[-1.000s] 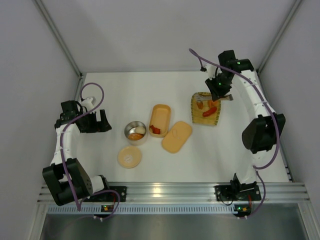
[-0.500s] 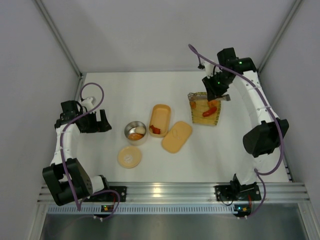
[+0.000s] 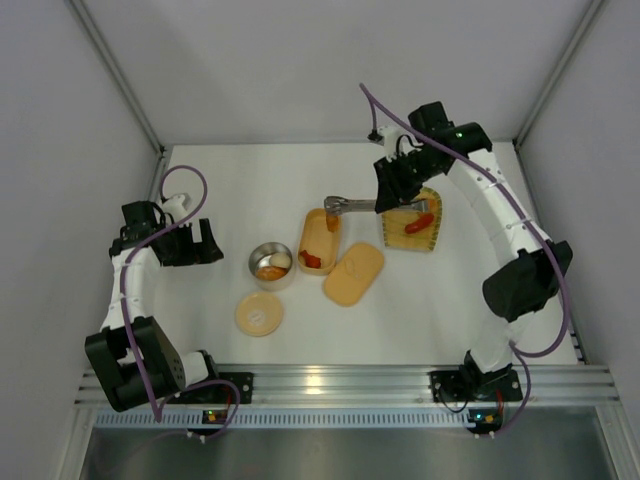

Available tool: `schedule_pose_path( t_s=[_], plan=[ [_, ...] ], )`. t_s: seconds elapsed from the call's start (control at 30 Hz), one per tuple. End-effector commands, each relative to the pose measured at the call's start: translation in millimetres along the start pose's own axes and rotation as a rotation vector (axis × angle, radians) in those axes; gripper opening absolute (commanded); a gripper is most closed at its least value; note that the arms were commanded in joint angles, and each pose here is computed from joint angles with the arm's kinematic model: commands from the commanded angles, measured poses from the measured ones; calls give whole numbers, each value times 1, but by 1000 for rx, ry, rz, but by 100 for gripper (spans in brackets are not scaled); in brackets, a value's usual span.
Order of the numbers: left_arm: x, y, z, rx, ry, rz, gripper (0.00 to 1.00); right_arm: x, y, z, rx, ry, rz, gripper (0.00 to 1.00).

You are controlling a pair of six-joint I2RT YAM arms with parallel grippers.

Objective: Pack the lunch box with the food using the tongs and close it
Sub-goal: Place the fake food in the packing box.

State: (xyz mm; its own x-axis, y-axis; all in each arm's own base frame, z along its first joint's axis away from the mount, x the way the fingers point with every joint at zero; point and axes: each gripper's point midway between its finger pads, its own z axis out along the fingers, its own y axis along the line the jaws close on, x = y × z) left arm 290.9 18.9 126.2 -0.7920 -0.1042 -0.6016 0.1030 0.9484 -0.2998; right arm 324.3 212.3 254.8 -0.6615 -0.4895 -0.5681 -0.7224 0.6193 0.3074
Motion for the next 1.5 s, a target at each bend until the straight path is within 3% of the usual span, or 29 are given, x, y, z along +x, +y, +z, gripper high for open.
schedule_pose_path(
  t_s=[0.0,0.6,0.93,1.17,1.3,1.47],
  plan=[
    [-9,1,-4,-3,-45,19,98,-26,22,10,-122,-116,14,0],
    [-6,3,-2,-9,-30,24,98,14,8,83,2,50,27,0],
    [-6,4,0,-9,-29,28,98,30,-3,98,86,126,46,0],
    [-6,4,0,-10,-30,30,98,28,-11,92,144,124,33,15],
    [-7,5,0,-10,-30,30,98,24,-11,86,159,110,7,30],
    [-6,5,0,-9,-29,30,98,12,-9,75,171,73,-24,37]
  ],
)
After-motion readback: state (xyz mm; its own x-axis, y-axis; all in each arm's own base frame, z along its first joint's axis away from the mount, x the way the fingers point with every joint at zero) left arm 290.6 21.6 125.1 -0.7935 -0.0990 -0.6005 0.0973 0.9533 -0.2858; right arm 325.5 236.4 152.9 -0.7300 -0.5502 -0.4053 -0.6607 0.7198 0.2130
